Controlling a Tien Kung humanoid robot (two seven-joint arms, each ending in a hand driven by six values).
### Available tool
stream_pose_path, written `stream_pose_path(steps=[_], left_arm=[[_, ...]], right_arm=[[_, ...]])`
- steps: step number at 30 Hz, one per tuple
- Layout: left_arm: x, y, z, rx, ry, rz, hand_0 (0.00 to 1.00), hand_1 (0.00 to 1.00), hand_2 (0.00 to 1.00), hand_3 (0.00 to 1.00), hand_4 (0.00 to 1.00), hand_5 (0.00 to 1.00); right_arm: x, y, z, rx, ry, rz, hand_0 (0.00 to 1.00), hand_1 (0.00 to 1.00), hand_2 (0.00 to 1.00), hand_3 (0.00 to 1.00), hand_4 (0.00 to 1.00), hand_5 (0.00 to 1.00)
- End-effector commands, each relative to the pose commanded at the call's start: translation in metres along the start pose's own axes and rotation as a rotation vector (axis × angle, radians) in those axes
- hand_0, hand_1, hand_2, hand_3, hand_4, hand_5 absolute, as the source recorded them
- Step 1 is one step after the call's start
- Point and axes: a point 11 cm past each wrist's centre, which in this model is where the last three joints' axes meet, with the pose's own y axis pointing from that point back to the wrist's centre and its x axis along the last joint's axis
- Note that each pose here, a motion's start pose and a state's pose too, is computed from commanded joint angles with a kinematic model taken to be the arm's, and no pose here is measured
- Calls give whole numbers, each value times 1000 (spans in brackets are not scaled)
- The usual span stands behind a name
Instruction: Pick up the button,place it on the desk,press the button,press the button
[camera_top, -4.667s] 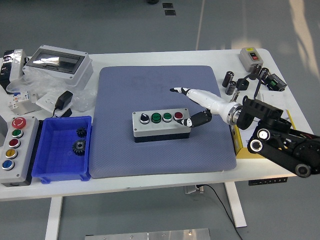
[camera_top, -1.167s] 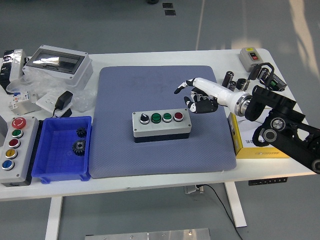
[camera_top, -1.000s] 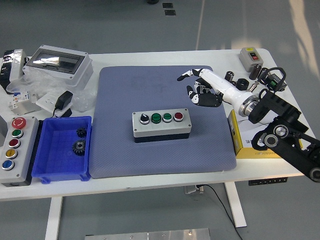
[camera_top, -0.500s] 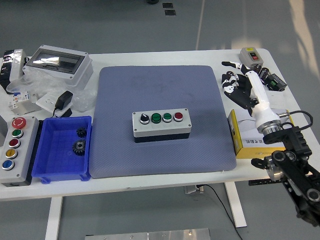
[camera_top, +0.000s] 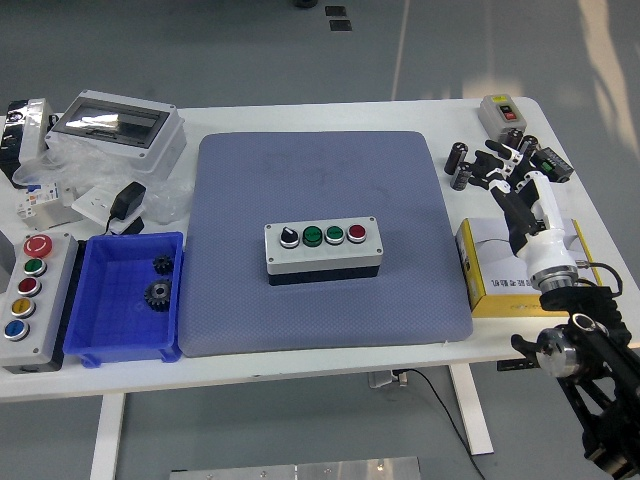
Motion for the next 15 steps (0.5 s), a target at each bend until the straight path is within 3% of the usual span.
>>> stream_pose_path(steps=[4, 5, 15], left_arm=[[0, 0, 2, -4, 4, 0, 610, 585, 545, 604, 597, 282], [0, 0, 2, -5, 5, -1, 610, 586, 546, 604, 599, 285], [-1, 1, 7, -15, 9, -3, 610, 585, 546, 604, 606, 292]], right_arm=[[-1, 0, 0, 1, -11, -5, 754, 730, 762, 754, 797, 720], [-1, 0, 0, 0, -11, -6, 834, 777, 798, 796, 902, 998], [-4, 2, 2, -8, -20, -19, 889, 804, 817, 808, 916, 998]])
